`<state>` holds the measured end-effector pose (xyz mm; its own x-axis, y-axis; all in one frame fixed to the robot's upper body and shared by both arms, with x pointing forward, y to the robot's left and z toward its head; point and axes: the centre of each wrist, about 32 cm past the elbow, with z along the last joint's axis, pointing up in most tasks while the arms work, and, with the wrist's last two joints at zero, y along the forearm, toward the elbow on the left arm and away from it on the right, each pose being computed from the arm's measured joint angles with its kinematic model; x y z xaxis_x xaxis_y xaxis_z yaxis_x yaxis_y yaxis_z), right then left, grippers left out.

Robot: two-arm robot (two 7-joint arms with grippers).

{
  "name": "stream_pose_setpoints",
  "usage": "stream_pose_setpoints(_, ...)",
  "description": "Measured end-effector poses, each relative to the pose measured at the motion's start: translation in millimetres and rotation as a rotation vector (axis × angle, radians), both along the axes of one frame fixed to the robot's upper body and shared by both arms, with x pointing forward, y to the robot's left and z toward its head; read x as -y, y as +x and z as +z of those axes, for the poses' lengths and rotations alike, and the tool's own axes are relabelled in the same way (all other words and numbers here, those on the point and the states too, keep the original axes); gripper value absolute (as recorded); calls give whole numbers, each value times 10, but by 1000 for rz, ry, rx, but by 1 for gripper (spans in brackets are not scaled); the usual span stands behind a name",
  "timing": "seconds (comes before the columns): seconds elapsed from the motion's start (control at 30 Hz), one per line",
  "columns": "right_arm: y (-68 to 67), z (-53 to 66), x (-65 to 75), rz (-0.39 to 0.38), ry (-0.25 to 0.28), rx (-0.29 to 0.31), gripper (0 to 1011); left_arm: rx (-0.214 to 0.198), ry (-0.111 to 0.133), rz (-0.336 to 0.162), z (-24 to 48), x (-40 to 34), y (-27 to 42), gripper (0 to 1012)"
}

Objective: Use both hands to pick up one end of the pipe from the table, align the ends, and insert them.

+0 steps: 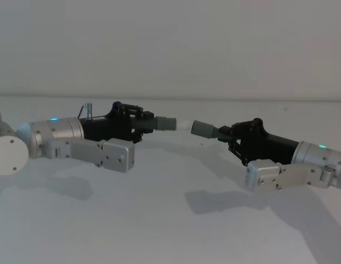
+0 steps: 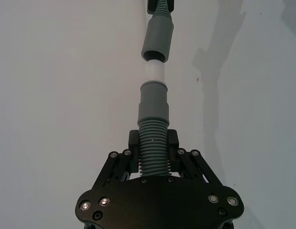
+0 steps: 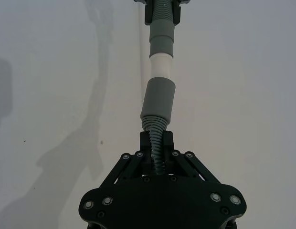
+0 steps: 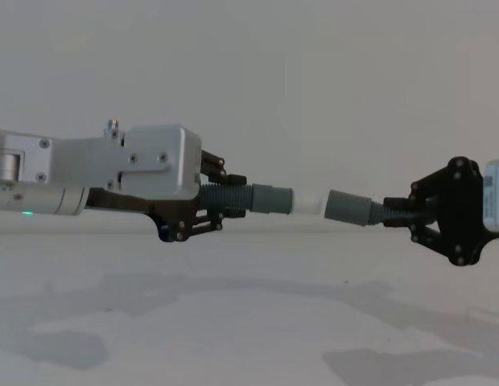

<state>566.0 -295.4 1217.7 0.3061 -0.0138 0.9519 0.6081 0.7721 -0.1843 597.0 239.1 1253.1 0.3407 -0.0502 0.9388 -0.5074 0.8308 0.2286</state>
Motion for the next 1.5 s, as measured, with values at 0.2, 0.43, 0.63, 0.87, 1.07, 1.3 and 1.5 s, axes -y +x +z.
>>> stream_pose_setpoints(0.2, -2, 7, -25, -4, -3, -3, 125, 0, 0, 0, 0, 0, 0, 322)
stream_pose_setpoints(0.43, -3, 16, -50, -11, -10, -7, 125, 0, 0, 0, 0, 0, 0, 322)
stream_pose_setpoints(0.63, -8, 29, -69, -12, -17, -9, 125, 0, 0, 0, 0, 0, 0, 322)
stream_pose_setpoints(0.87, -10, 41, -83, -12, -23, -9, 125, 0, 0, 0, 0, 0, 0, 322)
stream_pose_setpoints(1.07, -6, 47, -98, -13, -29, -11, 125, 0, 0, 0, 0, 0, 0, 322)
stream_pose_setpoints(1.3, 6, 55, -116, -13, -30, -10, 125, 0, 0, 0, 0, 0, 0, 322)
stream_pose_setpoints(1.5, 20, 61, -126, -15, -30, -10, 125, 0, 0, 0, 0, 0, 0, 322)
